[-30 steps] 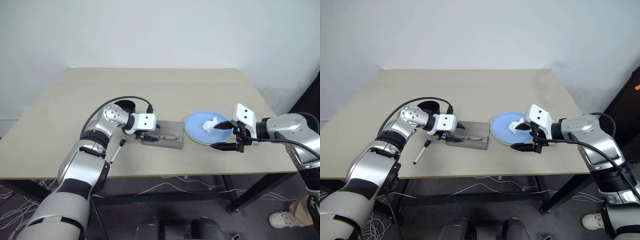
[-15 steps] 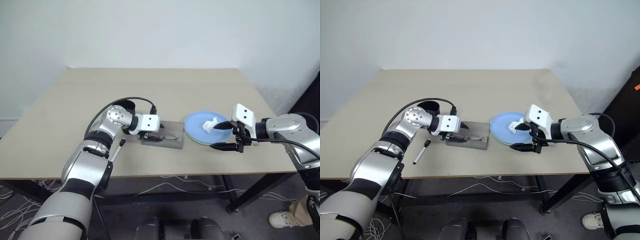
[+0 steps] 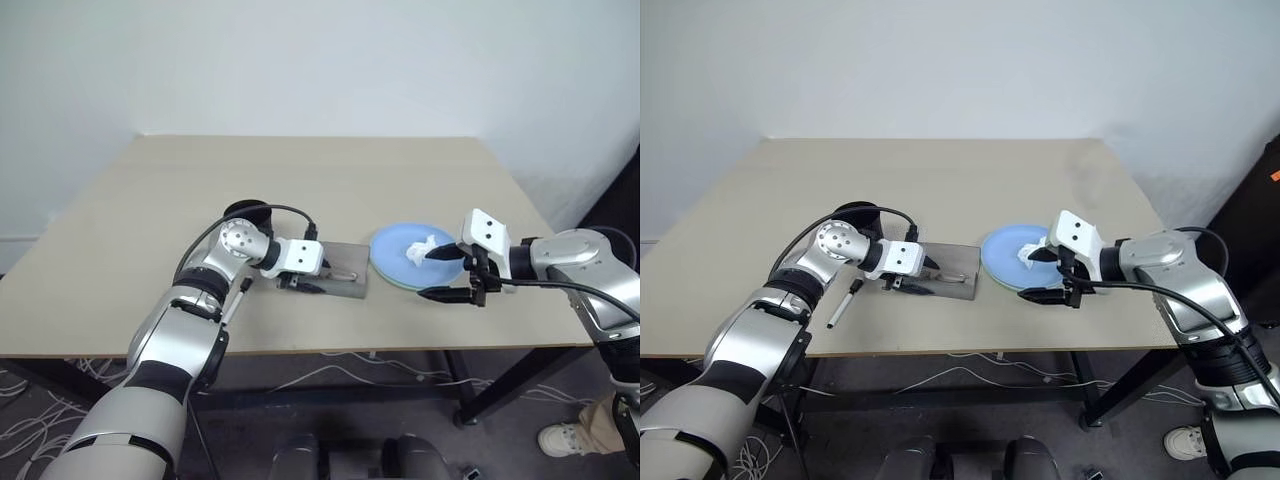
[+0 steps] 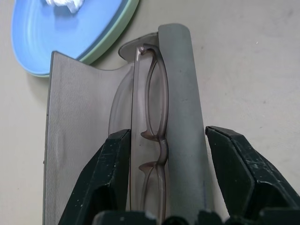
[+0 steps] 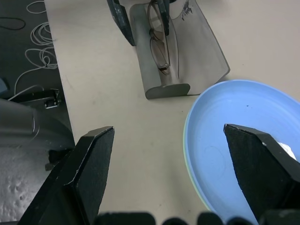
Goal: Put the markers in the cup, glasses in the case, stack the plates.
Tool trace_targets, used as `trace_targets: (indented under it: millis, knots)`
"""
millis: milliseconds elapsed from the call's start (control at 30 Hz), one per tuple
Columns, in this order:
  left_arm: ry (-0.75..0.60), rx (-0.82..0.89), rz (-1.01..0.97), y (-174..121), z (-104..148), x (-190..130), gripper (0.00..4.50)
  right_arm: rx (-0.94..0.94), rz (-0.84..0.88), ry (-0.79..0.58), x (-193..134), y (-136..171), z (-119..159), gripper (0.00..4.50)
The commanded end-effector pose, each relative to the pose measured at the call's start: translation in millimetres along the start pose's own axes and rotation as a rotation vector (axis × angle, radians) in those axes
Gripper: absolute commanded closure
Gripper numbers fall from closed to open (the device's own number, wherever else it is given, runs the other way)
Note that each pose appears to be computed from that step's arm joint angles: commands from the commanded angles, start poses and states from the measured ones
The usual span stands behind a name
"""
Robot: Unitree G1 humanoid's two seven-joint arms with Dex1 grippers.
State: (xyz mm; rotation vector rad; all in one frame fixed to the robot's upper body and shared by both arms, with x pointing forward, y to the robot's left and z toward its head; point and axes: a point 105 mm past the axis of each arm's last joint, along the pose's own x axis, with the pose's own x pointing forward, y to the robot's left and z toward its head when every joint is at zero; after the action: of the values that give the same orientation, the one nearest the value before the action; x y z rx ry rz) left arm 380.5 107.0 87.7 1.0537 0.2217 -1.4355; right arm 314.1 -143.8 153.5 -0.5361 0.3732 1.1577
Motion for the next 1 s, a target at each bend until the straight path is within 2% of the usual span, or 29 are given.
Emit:
trace_targets:
  millis: [33, 233, 567, 733, 1000]
  knots:
    - [0.042, 0.010, -0.018, -2, -3, 5, 2.79, -0.032, -0.025, -0.028, -6, -2, 11, 0.44]
    - [0.058, 0.008, -0.010, -3, -7, 6, 4.48, -0.030, -0.024, -0.027, -6, -1, 10, 0.44]
    - [0.053, -0.003, -0.003, -2, -7, 4, 4.48, -0.035, -0.021, -0.027, -6, -1, 11, 0.44]
    - [0.051, -0.002, 0.040, 12, -3, -8, 4.48, -0.036, -0.018, -0.028, -5, -1, 11, 0.44]
    - [-0.020, -0.038, 0.078, 43, 20, -41, 4.48, -0.036, -0.016, -0.028, -4, -1, 11, 0.44]
